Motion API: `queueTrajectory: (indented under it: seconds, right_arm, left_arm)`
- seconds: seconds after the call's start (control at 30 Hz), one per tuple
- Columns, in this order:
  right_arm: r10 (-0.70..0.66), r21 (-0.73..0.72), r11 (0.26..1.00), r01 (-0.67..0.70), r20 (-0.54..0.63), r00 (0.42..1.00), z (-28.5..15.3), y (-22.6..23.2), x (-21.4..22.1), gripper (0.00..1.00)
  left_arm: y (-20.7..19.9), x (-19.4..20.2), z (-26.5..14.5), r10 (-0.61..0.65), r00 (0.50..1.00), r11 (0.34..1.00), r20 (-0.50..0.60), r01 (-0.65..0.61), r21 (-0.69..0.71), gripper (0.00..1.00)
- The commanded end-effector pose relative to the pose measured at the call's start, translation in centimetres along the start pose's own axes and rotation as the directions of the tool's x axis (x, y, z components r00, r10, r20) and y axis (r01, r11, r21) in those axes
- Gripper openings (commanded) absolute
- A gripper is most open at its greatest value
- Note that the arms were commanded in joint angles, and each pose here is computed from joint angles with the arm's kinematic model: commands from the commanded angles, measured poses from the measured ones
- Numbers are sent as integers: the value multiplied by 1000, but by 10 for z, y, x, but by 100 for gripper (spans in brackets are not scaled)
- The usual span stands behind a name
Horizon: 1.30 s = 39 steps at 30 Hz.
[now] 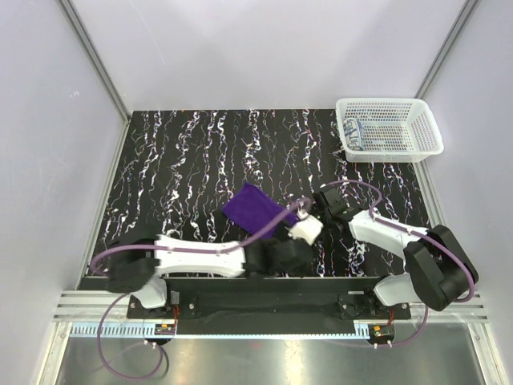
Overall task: Roll the towels
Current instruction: Roll the towel
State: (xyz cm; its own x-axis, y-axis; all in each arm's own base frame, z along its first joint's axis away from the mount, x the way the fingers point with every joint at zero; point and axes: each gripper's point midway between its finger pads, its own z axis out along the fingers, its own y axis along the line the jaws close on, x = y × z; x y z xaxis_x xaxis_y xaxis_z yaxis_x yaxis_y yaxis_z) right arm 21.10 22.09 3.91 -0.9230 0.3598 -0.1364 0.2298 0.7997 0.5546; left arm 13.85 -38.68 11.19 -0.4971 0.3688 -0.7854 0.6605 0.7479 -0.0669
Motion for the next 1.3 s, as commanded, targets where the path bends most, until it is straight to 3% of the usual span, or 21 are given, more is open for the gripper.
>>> queueTrajectory:
  seconds: [0.0, 0.3, 0.37, 0.53, 0.67, 0.77, 0.9, 1.0, 1.13, 1.27]
  right_arm:
    - [-18, 5, 1000, 18, -16, 1000, -2, 7, 2, 21]
    - [-14, 4, 1000, 15, -31, 999, -4, 3, 8, 21]
    - [-14, 0, 1000, 14, -30, 999, -5, 5, 8, 21]
    - [-6, -16, 1000, 5, -38, 999, -7, 7, 11, 20]
    - [-1, -28, 1000, 0, -49, 999, -9, 7, 15, 20]
    - [4, -25, 1000, -5, -47, 999, -12, 4, 17, 20]
    - [7, -22, 1000, -8, -41, 999, -16, 3, 18, 21]
    - [9, -14, 1000, -10, -32, 999, -20, 2, 17, 25]
    - [11, -6, 1000, -11, -29, 1000, -21, 2, 16, 48]
    - [9, 0, 1000, -9, -31, 999, -21, 3, 15, 62]
  left_arm:
    - [37, 19, 12, 209, 975, 932, -70, -220, -288, 83]
    - [39, 40, 32, 251, 956, 878, -153, -291, -381, 73]
    - [40, 46, 36, 262, 949, 870, -176, -311, -382, 63]
    - [37, 47, 41, 268, 947, 874, -179, -317, -368, 49]
    - [37, 48, 44, 253, 951, 885, -179, -302, -354, 22]
    - [36, 45, 45, 234, 957, 901, -171, -280, -333, 10]
    - [41, 45, 43, 194, 967, 929, -164, -235, -286, 0]
    - [41, 43, 41, 146, 978, 958, -150, -178, -224, 0]
    - [38, 36, 36, 100, 988, 979, -121, -119, -163, 0]
    - [34, 38, 34, 74, 989, 990, -131, -88, -106, 0]
